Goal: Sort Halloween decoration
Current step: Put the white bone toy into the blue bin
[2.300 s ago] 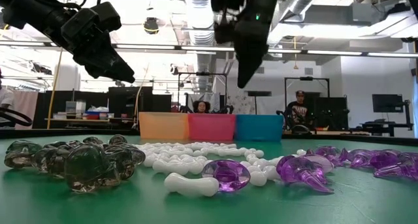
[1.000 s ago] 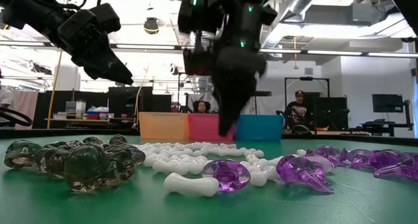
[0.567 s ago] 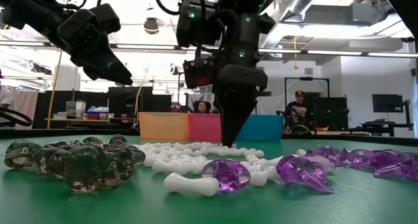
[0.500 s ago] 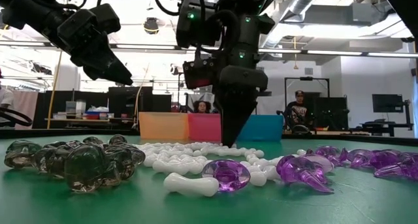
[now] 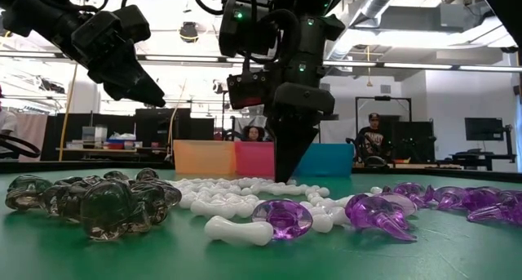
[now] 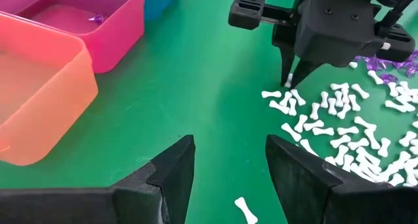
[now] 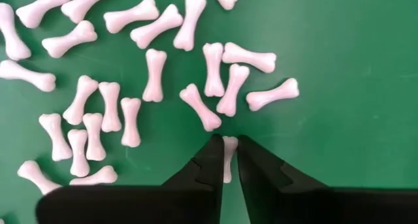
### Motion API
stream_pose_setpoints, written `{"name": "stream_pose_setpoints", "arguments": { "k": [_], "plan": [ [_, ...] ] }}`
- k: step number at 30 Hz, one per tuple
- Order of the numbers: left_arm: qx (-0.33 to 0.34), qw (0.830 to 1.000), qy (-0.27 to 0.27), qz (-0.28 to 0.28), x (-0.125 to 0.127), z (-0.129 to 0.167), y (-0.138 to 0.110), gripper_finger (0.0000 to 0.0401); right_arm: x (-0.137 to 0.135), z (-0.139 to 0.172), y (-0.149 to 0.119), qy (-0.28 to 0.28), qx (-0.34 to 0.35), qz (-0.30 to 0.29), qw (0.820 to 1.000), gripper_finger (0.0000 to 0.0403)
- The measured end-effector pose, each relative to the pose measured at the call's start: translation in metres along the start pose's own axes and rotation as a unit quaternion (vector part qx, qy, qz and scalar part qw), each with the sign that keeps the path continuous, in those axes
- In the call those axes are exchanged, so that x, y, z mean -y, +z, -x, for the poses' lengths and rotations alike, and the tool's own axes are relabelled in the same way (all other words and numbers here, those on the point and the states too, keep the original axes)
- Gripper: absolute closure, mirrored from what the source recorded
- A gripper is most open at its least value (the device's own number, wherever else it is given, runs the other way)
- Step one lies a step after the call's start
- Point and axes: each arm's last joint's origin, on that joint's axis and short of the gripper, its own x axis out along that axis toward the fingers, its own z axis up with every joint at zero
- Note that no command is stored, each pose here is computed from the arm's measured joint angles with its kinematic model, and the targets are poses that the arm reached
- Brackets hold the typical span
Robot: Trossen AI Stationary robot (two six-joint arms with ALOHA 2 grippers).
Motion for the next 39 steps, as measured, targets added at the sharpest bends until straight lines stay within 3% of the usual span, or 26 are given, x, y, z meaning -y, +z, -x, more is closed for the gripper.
{"name": "stream_pose_setpoints", "arguments": {
  "k": [10,21,25,32,39],
  "plan": [
    [0.000,1.000,0.000,0.000,0.000,0.000,0.000,0.0222,-0.001,0.001,-0.001,-0.001,-0.006,0.003,1.000,0.0387],
    [0.000,1.000,-0.001,0.000,0.000,0.000,0.000,0.0222,0.009,0.005,-0.004,-0.001,-0.021,0.000,1.000,0.0382],
    [-0.001,1.000,-0.001,0.000,0.000,0.000,0.000,0.0222,0.019,0.021,-0.005,-0.003,-0.007,-0.001,1.000,0.0382],
    [-0.001,1.000,-0.001,0.000,0.000,0.000,0.000,0.0222,0.061,0.067,-0.012,-0.025,0.022,-0.024,0.999,0.0381],
    [-0.001,1.000,-0.001,0.001,0.000,0.000,0.000,0.0222,0.135,0.117,-0.037,-0.084,0.049,-0.088,0.991,0.0381]
  ]
}}
